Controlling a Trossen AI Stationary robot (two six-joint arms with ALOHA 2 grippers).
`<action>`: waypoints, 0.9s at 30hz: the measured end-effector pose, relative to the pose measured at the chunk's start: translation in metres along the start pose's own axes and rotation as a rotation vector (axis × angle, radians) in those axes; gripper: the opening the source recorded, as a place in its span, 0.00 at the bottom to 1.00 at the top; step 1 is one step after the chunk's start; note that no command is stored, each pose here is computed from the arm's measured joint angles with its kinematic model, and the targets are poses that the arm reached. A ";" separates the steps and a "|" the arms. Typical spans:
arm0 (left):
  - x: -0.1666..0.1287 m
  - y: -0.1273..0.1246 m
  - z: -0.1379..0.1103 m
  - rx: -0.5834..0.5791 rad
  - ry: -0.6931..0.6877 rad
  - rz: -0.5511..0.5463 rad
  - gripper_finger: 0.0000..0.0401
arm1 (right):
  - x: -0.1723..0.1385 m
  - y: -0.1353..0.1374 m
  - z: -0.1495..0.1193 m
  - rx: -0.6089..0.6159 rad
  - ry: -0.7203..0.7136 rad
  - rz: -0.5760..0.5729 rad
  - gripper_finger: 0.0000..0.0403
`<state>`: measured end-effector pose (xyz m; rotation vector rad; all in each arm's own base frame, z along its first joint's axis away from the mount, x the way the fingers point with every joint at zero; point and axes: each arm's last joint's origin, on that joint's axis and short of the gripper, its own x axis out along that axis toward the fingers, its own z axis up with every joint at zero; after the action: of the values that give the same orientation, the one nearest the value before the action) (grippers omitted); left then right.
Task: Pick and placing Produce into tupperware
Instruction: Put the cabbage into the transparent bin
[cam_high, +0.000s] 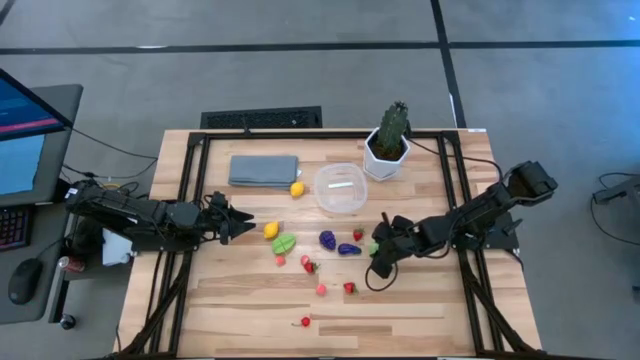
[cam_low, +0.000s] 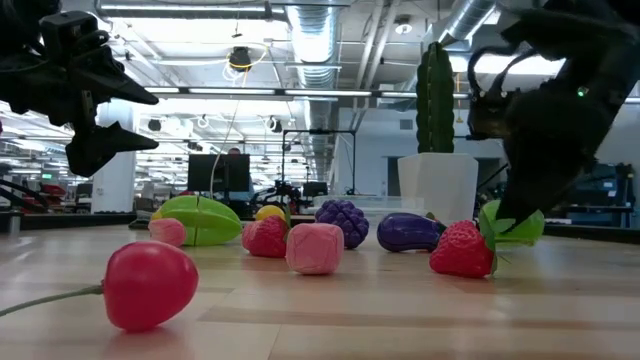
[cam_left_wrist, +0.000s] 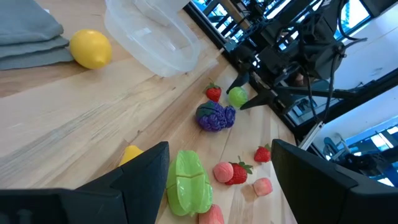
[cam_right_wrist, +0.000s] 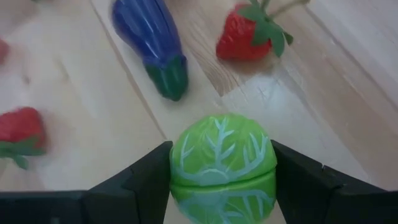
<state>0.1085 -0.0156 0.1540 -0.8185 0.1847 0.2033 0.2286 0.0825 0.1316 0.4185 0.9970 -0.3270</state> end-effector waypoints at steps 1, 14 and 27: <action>0.000 0.000 0.000 0.000 0.000 0.000 0.68 | -0.002 0.000 0.001 0.003 -0.007 0.008 0.65; 0.000 0.000 0.000 -0.001 -0.013 0.008 0.68 | -0.041 -0.016 0.036 0.032 -0.196 0.099 0.65; 0.000 0.000 0.001 -0.001 -0.016 0.008 0.68 | -0.039 -0.044 0.080 0.065 -0.420 0.067 0.65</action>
<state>0.1085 -0.0151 0.1543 -0.8171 0.1734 0.2178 0.2481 0.0083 0.1946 0.4199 0.5623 -0.3691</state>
